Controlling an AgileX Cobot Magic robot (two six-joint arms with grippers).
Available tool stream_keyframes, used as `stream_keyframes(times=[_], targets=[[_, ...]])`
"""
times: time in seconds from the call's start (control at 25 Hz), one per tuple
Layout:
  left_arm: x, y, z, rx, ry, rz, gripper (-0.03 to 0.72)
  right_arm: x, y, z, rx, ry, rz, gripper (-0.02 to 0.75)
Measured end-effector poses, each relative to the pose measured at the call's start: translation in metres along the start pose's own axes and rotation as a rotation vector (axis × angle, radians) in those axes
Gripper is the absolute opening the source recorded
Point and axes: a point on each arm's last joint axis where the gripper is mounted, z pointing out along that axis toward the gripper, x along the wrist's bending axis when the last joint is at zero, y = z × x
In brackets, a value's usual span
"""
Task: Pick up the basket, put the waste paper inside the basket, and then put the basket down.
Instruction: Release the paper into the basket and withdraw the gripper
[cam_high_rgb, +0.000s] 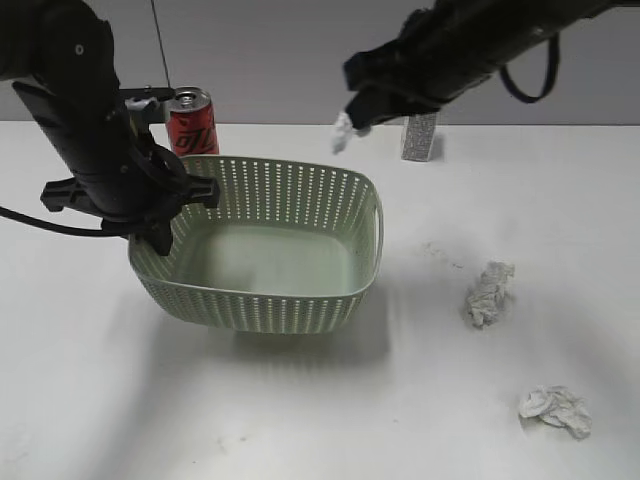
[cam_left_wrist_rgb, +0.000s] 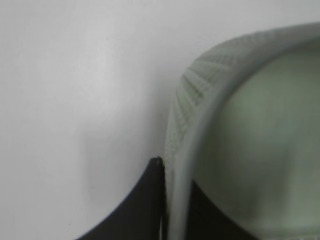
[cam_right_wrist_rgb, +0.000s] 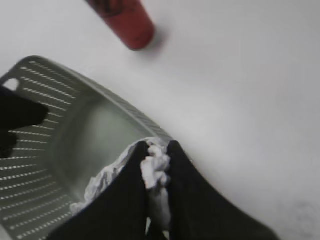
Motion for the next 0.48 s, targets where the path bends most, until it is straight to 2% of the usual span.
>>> stream_keyframes(times=[0.16,0.24,0.32,0.4,0.48], targets=[[0.0,0.0,0.0,0.0,0.0,0.0,0.003,0.042,-0.007,0.02,-0.002,0.031,-0.171,0.048],[0.0,0.0,0.0,0.001,0.0,0.0,0.005,0.054,-0.015,0.032,0.03,0.035,-0.235,0.111],[0.0,0.0,0.0,0.001,0.0,0.0,0.006,0.058,-0.022,0.042,0.061,0.035,-0.261,0.282],[0.0,0.0,0.0,0.001,0.0,0.0,0.006,0.059,-0.026,0.049,0.079,0.035,-0.271,0.519],[0.0,0.0,0.0,0.0,0.0,0.0,0.006,0.058,-0.026,0.05,0.084,0.029,-0.28,0.609]])
